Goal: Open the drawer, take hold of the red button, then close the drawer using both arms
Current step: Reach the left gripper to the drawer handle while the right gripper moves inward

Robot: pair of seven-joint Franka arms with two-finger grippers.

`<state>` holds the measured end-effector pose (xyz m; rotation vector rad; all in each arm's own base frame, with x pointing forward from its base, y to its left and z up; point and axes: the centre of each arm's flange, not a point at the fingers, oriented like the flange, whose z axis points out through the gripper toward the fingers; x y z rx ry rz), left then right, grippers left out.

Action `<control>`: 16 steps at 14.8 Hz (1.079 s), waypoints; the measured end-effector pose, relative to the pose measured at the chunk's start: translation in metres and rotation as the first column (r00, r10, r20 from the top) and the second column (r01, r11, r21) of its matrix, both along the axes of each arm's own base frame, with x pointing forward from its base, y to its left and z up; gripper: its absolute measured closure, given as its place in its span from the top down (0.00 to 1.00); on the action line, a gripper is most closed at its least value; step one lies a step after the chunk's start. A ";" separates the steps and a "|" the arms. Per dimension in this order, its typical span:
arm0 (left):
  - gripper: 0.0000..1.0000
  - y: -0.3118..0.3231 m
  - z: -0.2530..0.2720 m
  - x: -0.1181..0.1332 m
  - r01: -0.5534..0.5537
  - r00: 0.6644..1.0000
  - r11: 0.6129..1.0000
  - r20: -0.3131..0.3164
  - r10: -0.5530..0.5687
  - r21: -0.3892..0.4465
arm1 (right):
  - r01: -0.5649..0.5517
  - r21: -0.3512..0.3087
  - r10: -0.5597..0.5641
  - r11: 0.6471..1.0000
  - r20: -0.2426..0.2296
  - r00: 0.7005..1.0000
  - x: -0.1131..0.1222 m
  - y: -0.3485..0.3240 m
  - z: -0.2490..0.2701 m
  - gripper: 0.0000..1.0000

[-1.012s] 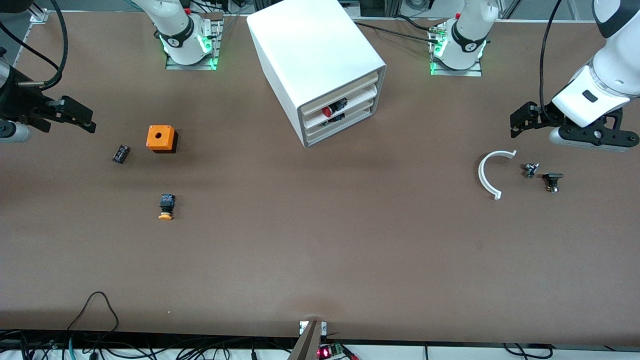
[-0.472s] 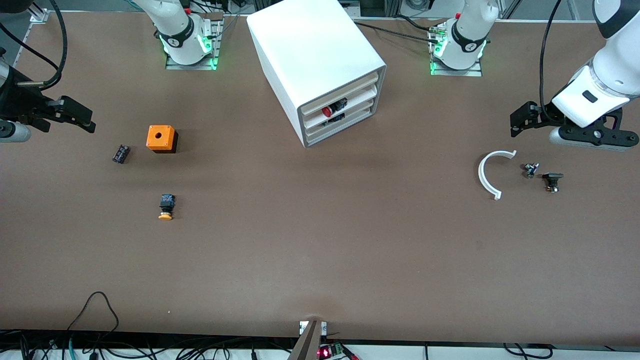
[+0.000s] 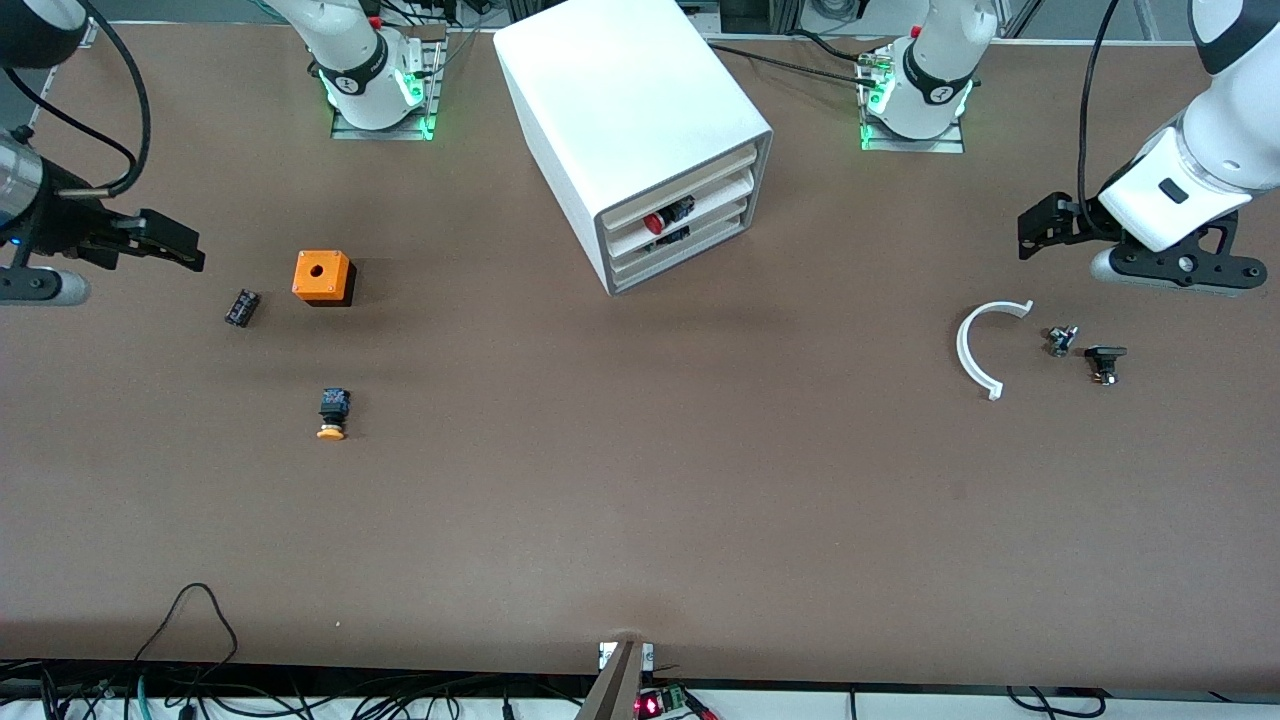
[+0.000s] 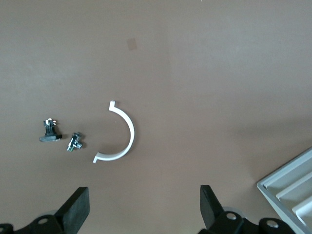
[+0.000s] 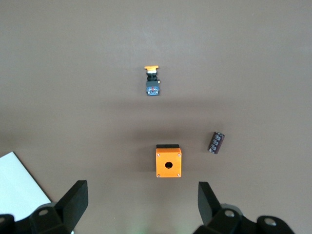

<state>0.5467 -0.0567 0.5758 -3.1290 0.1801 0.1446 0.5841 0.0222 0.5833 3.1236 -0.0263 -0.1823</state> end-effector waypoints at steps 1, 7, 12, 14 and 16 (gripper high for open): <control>1.00 -0.003 -0.001 -0.002 0.000 1.000 1.000 -0.014 -0.001 -0.019 | 0.000 0.000 0.000 1.000 -0.015 1.000 0.001 0.000 -0.008 1.00; 1.00 -0.025 -0.005 -0.012 0.014 0.996 0.994 -0.091 -0.024 -0.108 | 0.017 -0.002 -0.017 1.000 -0.058 0.998 0.018 0.000 -0.057 1.00; 1.00 -0.074 -0.021 -0.017 0.024 0.979 0.955 -0.185 -0.082 -0.297 | 0.091 -0.021 -0.092 0.996 -0.090 0.992 0.031 0.024 -0.102 1.00; 1.00 -0.085 -0.038 -0.011 -0.006 0.968 0.927 -0.235 -0.089 -0.375 | 0.089 -0.020 -0.090 0.996 -0.080 0.993 0.038 0.032 -0.114 1.00; 1.00 -0.096 -0.057 -0.006 -0.044 0.951 0.892 -0.293 -0.101 -0.451 | 0.112 -0.022 -0.113 0.993 -0.070 0.991 0.043 0.037 -0.123 1.00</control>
